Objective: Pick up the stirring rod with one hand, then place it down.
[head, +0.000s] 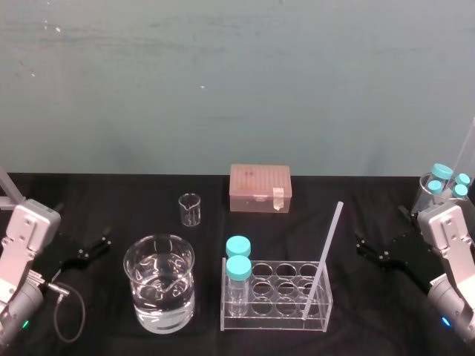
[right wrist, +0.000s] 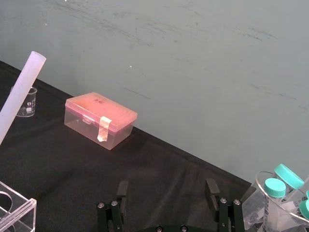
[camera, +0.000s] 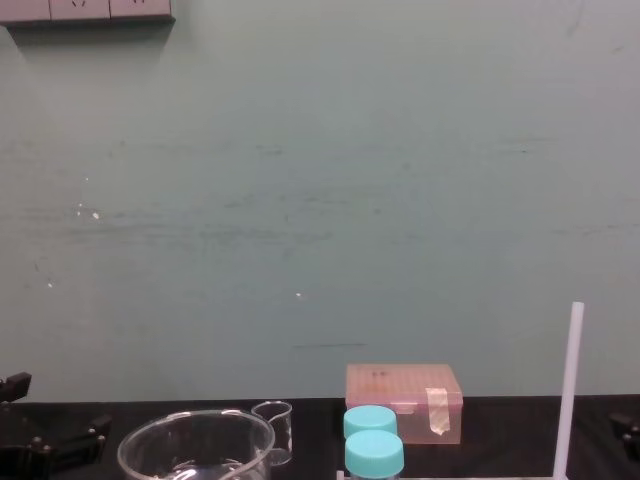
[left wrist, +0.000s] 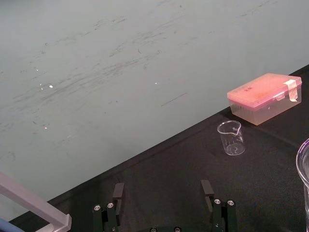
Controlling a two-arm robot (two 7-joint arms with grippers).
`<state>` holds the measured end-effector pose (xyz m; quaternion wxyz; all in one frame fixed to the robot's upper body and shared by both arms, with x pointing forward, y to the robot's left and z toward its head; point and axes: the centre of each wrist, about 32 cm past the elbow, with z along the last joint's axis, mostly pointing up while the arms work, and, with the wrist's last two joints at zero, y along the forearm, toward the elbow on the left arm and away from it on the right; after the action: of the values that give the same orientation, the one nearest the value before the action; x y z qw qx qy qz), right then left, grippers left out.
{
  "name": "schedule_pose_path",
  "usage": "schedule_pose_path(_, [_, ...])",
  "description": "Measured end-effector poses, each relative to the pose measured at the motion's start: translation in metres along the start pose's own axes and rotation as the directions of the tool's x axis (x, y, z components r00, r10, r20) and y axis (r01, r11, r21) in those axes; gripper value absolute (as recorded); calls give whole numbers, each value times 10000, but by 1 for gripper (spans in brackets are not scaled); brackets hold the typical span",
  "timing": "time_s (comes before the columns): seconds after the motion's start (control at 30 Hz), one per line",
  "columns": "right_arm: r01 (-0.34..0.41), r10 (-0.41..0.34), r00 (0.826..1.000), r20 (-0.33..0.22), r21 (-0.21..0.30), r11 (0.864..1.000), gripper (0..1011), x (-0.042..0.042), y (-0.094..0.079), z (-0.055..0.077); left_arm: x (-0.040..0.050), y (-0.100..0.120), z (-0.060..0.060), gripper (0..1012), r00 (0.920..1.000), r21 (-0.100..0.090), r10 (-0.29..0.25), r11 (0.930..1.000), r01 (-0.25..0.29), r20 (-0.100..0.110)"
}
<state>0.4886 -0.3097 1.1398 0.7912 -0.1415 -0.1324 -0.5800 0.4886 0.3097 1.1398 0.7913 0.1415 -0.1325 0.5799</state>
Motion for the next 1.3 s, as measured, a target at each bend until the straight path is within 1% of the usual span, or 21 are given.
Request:
schedule_pose_path(0.73, [5,-5,10000,-18,36,10000,1003,4,1,-2,0,0,0,1005,10000,0,0,10000,0,0])
schedule_pose_path(0.77, [32,-30,9999,-146,169,9999,1003,26,8,4,0,0,0,1005,10000,0,0,10000,0,0])
schedule_pose_path(0.9, [71,-43,9977,-676,412,9991,1003,78,25,64,0,0,0,1005,10000,0,0,10000,0,0])
schedule_pose_path(0.93, [111,-54,9940,-1093,519,9986,1003,111,30,123,0,0,0,1005,10000,0,0,10000,0,0])
schedule_pose_path(0.97, [124,-50,9910,-1335,542,9985,1003,130,30,153,0,0,0,1005,10000,0,0,10000,0,0])
schedule_pose_path(1.0, [144,-31,9824,-1866,593,9981,1003,172,24,227,0,0,0,1005,10000,1,0,10000,0,-1])
schedule_pose_path(1.07, [128,35,9700,-2429,652,9978,1003,232,8,299,0,0,0,1005,10000,0,0,10000,0,0])
schedule_pose_path(1.1, [41,177,9547,-2970,727,9973,1003,282,-10,365,0,0,0,1005,10000,0,-1,10000,1,0])
schedule_pose_path(1.13, [41,177,9547,-2970,727,9973,1003,282,-10,365,0,0,0,1005,10000,0,1,10000,-1,0])
schedule_pose_path(1.17, [-14,312,9335,-3571,834,9965,1003,357,-38,434,0,0,0,1005,10000,0,-1,10000,1,0])
schedule_pose_path(1.2, [-44,461,9066,-4195,998,9950,1003,436,-66,493,0,0,0,1005,10000,0,0,10000,0,0])
schedule_pose_path(1.27, [2,599,8719,-4861,1225,9925,1003,508,-95,534,0,0,0,1005,10000,1,-1,10000,1,0])
schedule_pose_path(1.3, [46,755,8383,-5399,1455,9893,1003,577,-124,564,0,0,0,1005,10000,0,0,10000,0,-1])
